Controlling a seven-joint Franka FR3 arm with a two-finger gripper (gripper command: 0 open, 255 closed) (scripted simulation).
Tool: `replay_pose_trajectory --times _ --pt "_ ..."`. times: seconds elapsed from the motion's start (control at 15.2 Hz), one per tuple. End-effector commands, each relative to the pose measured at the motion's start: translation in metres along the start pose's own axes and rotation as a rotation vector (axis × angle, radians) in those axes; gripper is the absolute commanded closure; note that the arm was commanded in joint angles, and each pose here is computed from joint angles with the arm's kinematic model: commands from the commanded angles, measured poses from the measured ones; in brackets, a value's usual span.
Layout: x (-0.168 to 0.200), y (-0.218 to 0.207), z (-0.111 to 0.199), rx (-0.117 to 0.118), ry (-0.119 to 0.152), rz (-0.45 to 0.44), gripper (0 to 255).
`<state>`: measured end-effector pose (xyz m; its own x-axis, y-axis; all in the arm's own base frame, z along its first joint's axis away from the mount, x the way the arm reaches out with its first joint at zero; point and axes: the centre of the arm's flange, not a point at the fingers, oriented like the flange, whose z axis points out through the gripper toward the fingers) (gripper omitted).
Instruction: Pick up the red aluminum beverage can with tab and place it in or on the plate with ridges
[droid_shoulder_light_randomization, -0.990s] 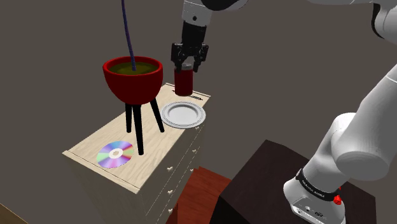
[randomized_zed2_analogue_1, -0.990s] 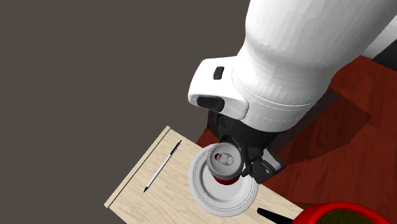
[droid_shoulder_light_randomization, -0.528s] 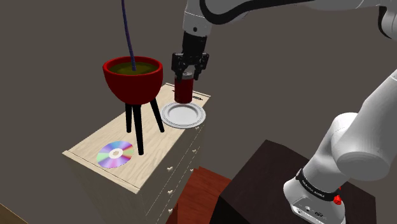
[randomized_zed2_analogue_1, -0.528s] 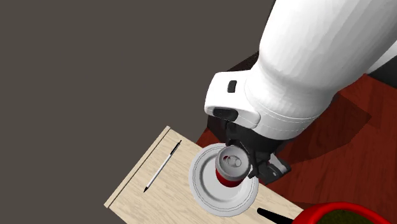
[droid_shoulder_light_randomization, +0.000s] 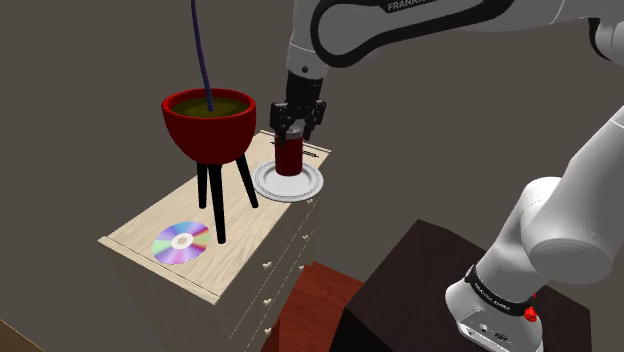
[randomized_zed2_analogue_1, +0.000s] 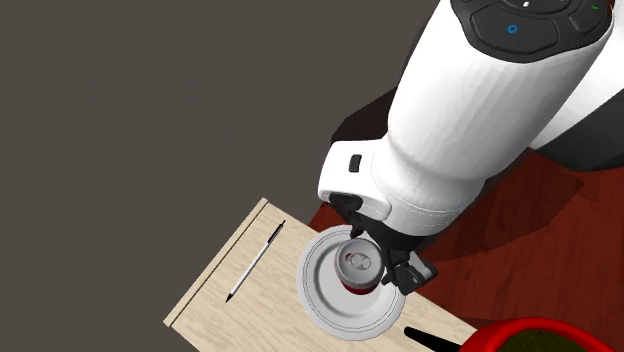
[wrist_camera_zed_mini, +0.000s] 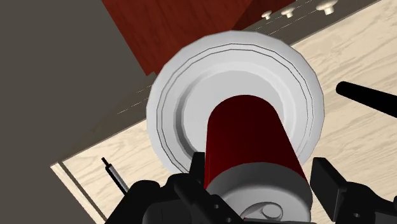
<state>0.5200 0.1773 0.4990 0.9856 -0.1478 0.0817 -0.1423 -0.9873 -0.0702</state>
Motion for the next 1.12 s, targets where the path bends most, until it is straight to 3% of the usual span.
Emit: replay_pose_trajectory --times 0.0,0.33,0.79,0.86,1.06 --pt "-0.001 0.000 0.012 0.000 0.001 0.000 255" --pt "-0.004 0.002 0.037 0.000 0.001 0.000 255" --pt "-0.004 0.002 0.037 0.000 0.001 0.000 255" --pt "-0.002 0.002 0.037 0.000 0.001 0.000 0" --pt "-0.002 0.002 0.037 0.000 0.001 0.000 0"
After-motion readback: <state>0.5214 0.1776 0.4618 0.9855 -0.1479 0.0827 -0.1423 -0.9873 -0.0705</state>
